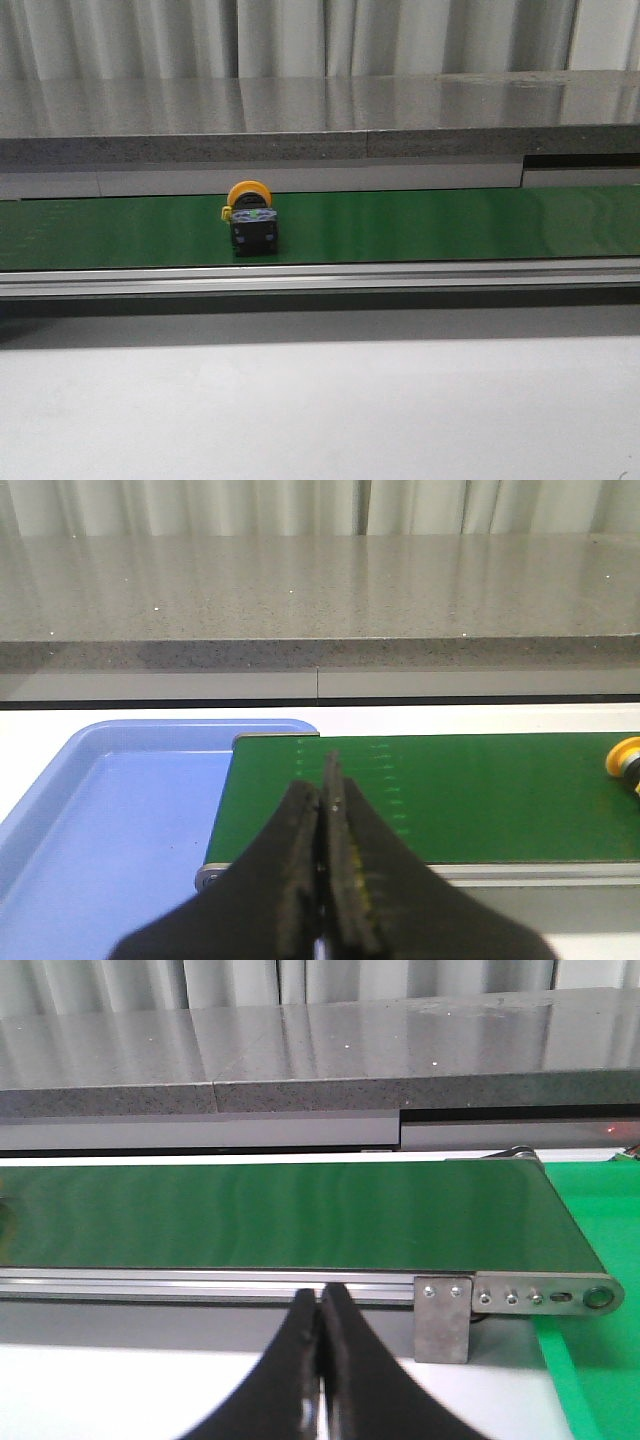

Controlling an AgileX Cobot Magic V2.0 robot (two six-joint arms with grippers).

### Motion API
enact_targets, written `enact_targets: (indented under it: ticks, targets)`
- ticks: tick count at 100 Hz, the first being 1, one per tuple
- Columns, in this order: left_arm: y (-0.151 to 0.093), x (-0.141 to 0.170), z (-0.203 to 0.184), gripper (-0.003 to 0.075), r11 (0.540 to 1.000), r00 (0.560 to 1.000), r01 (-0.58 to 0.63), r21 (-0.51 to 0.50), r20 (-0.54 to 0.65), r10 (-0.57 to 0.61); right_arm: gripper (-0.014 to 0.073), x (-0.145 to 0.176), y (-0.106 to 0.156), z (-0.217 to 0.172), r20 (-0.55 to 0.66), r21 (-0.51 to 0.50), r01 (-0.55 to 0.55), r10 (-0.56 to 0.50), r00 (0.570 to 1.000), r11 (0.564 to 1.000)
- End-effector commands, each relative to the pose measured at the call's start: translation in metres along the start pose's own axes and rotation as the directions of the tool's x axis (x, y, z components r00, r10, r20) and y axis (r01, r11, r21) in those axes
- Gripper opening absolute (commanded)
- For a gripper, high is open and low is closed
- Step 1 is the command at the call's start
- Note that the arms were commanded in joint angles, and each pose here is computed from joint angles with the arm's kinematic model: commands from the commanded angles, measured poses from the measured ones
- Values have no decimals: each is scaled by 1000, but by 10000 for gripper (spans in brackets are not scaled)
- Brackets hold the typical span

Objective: Move button from left to right

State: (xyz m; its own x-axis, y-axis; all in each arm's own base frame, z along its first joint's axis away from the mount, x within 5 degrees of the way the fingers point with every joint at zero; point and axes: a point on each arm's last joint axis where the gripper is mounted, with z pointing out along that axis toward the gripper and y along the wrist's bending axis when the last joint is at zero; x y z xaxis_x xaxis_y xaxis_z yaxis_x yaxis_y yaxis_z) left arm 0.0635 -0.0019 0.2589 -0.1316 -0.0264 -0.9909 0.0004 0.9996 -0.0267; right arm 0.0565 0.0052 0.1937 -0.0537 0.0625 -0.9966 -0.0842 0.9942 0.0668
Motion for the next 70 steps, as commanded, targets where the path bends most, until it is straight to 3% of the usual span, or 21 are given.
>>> enact_targets:
  ticks: [1, 34, 70]
  targets:
    - [0, -14, -1, -21, 1000, 996, 14, -2, 86, -14, -68, -15, 1, -3, 125, -1, 15, -14, 992, 1000]
    - [0, -14, -1, -21, 1000, 996, 14, -2, 86, -14, -68, -15, 1, -3, 119, -1, 15, -14, 993, 1000]
    - [0, -14, -1, -20, 1000, 996, 14, -2, 86, -14, -68, -38, 3, -7, 146, -15, -37, 38, 989, 999]
